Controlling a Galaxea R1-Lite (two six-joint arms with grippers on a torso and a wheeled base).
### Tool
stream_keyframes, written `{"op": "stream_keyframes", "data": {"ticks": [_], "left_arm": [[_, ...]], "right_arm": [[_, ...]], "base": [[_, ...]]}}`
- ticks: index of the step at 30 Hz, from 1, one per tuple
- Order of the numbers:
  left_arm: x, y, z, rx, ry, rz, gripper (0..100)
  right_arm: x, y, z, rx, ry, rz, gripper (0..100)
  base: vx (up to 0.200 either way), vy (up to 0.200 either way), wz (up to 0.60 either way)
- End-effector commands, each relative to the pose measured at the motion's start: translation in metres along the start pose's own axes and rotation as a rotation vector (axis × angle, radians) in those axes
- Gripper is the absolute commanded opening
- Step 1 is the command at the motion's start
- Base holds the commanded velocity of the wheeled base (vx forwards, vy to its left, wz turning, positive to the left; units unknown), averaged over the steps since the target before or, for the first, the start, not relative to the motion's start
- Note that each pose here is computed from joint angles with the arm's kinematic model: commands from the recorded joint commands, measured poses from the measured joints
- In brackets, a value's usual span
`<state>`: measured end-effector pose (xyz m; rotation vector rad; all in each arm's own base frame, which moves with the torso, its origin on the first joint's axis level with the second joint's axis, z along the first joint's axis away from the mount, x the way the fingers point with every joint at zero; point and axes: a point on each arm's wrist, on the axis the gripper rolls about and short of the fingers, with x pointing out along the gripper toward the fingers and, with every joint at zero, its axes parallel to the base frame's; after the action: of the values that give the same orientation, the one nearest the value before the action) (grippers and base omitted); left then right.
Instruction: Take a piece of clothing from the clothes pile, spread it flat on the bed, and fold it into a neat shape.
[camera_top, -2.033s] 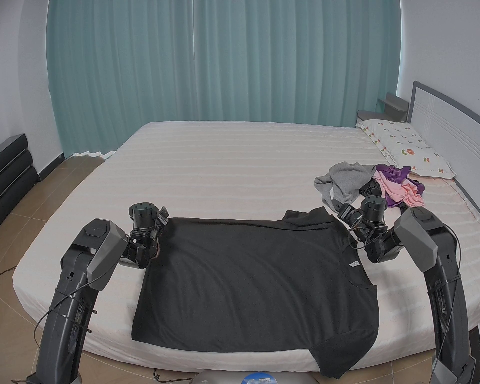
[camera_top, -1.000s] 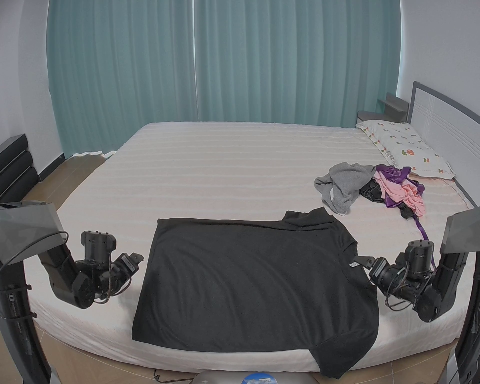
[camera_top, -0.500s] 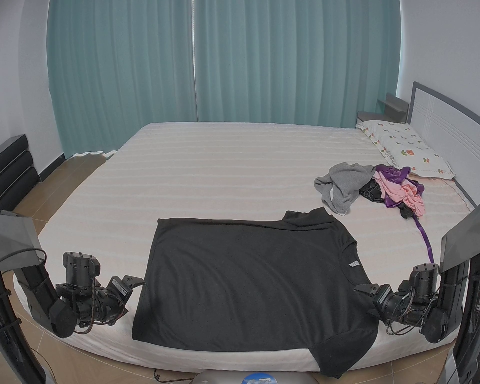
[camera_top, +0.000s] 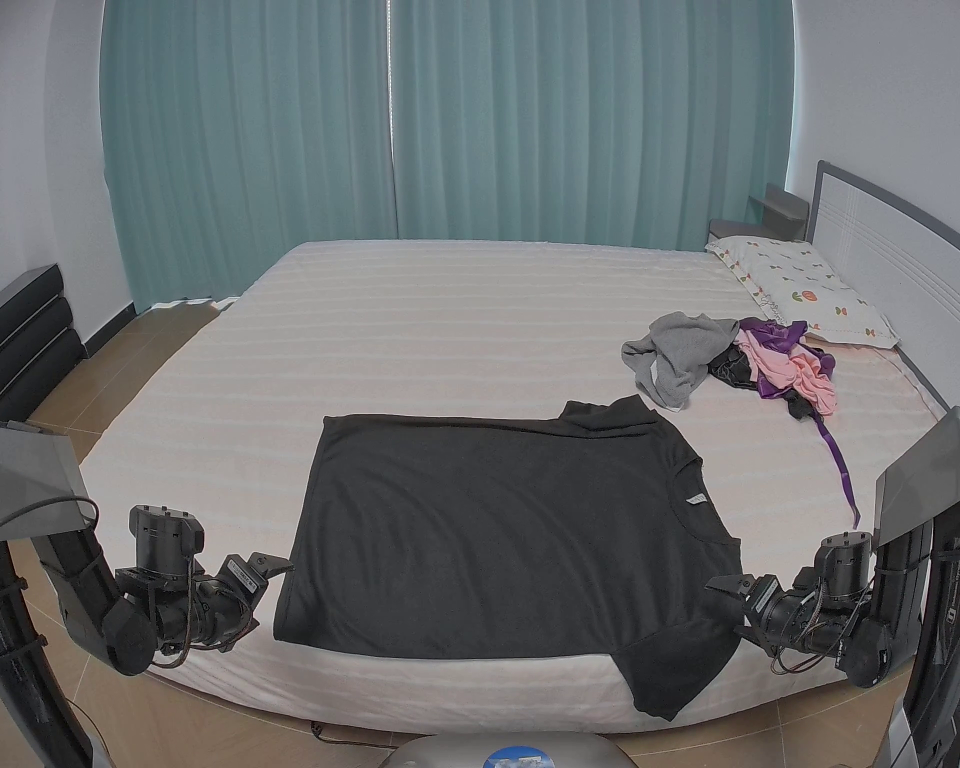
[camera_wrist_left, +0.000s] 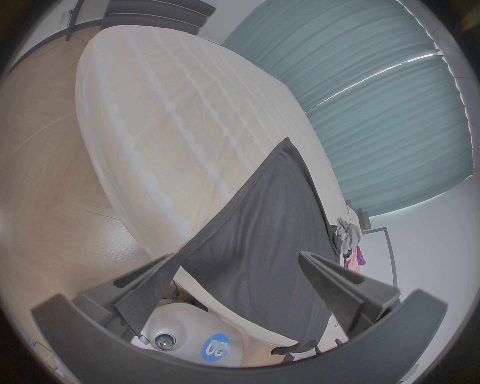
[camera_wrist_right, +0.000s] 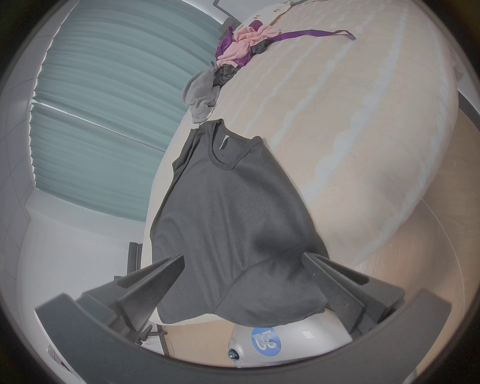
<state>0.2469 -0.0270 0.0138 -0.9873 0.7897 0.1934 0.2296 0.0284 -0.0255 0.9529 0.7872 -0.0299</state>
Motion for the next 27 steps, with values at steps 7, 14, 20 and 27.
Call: {"op": "stream_keyframes", "data": {"ticks": [7, 14, 20, 27], "left_arm": [[0.034, 0.019, -0.001, 0.147, 0.016, 0.039, 100], [0.039, 0.028, -0.009, 0.286, 0.045, 0.037, 100], [0.052, 0.026, -0.011, 0.346, 0.039, -0.003, 100], [0.062, 0.031, -0.013, 0.425, 0.028, -0.021, 100]], "right_arm": [[0.006, 0.0, 0.001, -0.006, -0.003, 0.012, 100], [0.006, 0.001, 0.001, -0.007, -0.002, 0.013, 100], [0.008, 0.0, 0.0, -0.007, 0.0, 0.01, 100], [0.008, 0.0, 0.0, -0.008, 0.0, 0.012, 100]], "base": [[0.0, 0.0, 0.0], [0.0, 0.0, 0.0], [0.0, 0.0, 0.0], [0.0, 0.0, 0.0]]}}
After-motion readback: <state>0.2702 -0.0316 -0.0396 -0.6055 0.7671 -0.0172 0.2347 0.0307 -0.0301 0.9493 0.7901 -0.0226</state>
